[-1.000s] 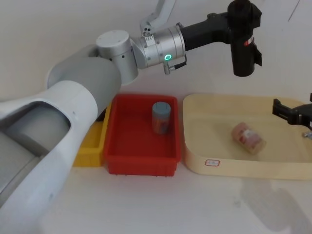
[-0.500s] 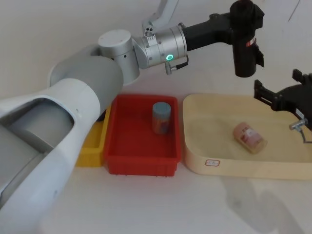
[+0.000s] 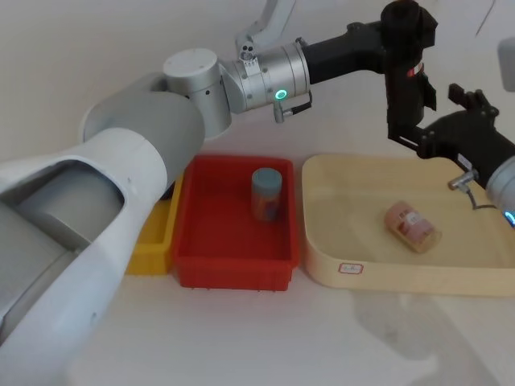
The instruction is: Pick up the garbage bag with the one hand and transfer it to the other hand.
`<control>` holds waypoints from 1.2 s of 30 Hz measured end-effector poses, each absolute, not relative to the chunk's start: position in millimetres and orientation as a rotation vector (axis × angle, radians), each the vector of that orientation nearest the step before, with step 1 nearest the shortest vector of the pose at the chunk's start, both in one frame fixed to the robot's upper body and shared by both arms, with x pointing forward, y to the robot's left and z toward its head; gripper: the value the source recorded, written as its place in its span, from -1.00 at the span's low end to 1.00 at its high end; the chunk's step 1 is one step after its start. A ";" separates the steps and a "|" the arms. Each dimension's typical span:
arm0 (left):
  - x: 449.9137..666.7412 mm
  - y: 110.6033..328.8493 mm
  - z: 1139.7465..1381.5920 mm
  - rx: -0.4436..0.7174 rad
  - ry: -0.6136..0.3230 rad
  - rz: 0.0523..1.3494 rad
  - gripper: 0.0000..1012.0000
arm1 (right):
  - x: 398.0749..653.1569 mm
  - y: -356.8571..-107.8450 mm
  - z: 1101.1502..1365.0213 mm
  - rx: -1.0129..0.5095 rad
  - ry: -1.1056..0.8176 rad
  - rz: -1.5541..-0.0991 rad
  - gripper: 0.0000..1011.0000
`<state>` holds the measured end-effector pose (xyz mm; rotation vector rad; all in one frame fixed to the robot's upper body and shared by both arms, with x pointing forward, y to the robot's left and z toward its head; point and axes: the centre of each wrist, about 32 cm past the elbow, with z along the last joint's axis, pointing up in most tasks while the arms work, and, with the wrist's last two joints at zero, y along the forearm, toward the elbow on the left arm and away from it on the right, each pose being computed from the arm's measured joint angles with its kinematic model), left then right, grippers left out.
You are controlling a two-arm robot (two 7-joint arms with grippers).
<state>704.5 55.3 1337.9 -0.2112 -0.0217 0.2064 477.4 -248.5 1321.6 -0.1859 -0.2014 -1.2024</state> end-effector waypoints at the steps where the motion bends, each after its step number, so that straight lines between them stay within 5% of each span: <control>1: 704.5 55.3 1337.9 -0.211 -0.022 0.206 -0.12 | 478.7 -248.2 1321.9 -0.186 -0.203 -1.199 0.98; 36: 704.5 55.0 1337.9 -0.211 -0.022 0.206 -0.12 | 549.7 -239.9 1317.7 -0.247 -0.214 -1.230 0.97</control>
